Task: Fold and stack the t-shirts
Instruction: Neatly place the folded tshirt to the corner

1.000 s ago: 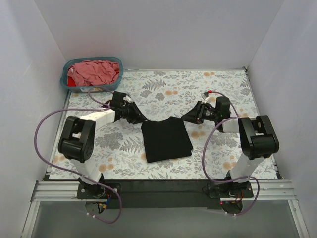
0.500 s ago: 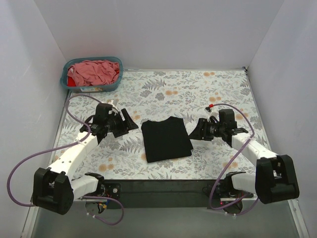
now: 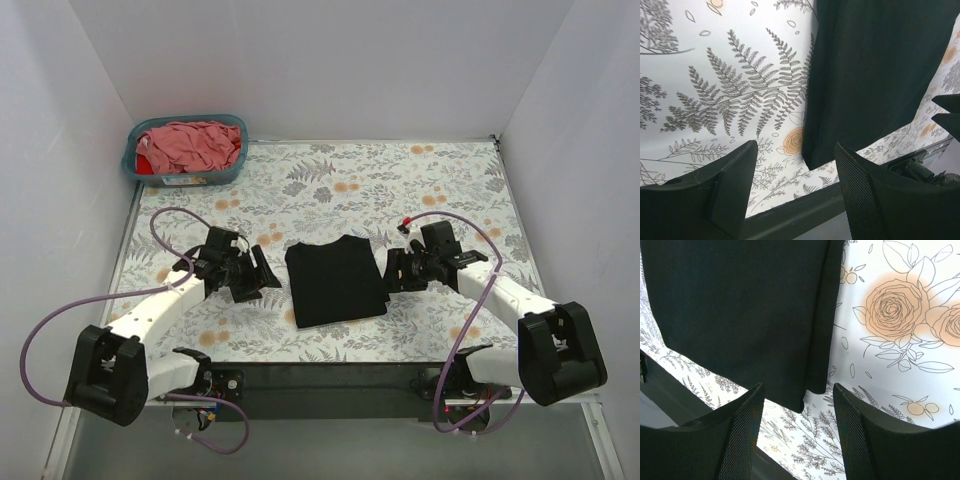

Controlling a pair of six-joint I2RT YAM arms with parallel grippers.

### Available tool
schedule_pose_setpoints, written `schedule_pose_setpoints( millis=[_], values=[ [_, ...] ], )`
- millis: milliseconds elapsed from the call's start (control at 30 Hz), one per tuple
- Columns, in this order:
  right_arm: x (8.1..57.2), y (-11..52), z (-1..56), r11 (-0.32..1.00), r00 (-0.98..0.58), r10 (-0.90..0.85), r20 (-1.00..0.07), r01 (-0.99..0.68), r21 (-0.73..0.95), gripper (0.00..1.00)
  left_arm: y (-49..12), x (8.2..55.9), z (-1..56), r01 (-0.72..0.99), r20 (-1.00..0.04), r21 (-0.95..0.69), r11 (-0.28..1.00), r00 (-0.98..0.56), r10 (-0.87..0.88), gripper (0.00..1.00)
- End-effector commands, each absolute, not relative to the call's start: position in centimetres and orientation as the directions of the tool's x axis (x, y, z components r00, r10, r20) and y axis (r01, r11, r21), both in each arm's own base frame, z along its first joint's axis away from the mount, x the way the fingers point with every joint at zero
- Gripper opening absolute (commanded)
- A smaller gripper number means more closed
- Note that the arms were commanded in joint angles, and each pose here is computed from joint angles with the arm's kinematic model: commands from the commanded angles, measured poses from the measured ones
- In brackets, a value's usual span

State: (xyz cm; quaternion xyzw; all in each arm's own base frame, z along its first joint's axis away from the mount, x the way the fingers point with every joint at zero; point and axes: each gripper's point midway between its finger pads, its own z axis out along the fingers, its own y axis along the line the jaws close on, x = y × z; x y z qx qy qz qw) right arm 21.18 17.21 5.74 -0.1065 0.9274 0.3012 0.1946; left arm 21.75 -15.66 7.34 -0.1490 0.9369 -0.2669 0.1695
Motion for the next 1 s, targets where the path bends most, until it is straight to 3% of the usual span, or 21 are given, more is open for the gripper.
schedule_pose_setpoints(
  millis=[0, 333, 700, 800, 833, 867, 967],
  values=[
    [22.2, 17.7, 6.6, 0.806, -0.888, -0.094, -0.451, -0.334, 0.489, 0.64, -17.1, 22.2, 8.1, -0.175, -0.234, -0.575, 0.800, -0.901, -0.365, 0.61],
    [21.8, 19.1, 5.0, 0.816, -0.904, -0.152, -0.400, -0.343, 0.466, 0.64, -18.8, 22.0, 6.5, -0.193, -0.190, -0.546, 0.815, -0.919, -0.345, 0.57],
    [22.0, 18.5, 7.5, 0.826, -0.867, -0.139, -0.478, -0.368, 0.426, 0.64, -22.2, 22.7, 3.4, -0.210, -0.128, -0.500, 0.840, -0.942, -0.311, 0.51],
    [22.0, 18.4, 8.1, 0.825, -0.858, -0.134, -0.496, -0.374, 0.423, 0.64, -22.2, 23.1, 2.4, -0.235, -0.118, -0.473, 0.849, -0.938, -0.325, 0.39],
    [21.9, 18.3, 8.2, 0.827, -0.858, -0.133, -0.497, -0.372, 0.422, 0.64, -22.1, 23.2, 2.2, -0.239, -0.118, -0.465, 0.852, -0.938, -0.327, 0.32],
    [21.9, 18.3, 8.3, 0.827, -0.856, -0.131, -0.501, -0.373, 0.421, 0.64, -22.0, 23.2, 2.0, -0.250, -0.115, -0.456, 0.854, -0.935, -0.335, 0.19],
    [22.0, 18.3, 8.9, 0.822, -0.846, -0.130, -0.516, -0.383, 0.421, 0.64, -20.6, 23.8, 1.4, -0.274, -0.144, -0.380, 0.884, -0.926, -0.349, 0.00]
  ],
)
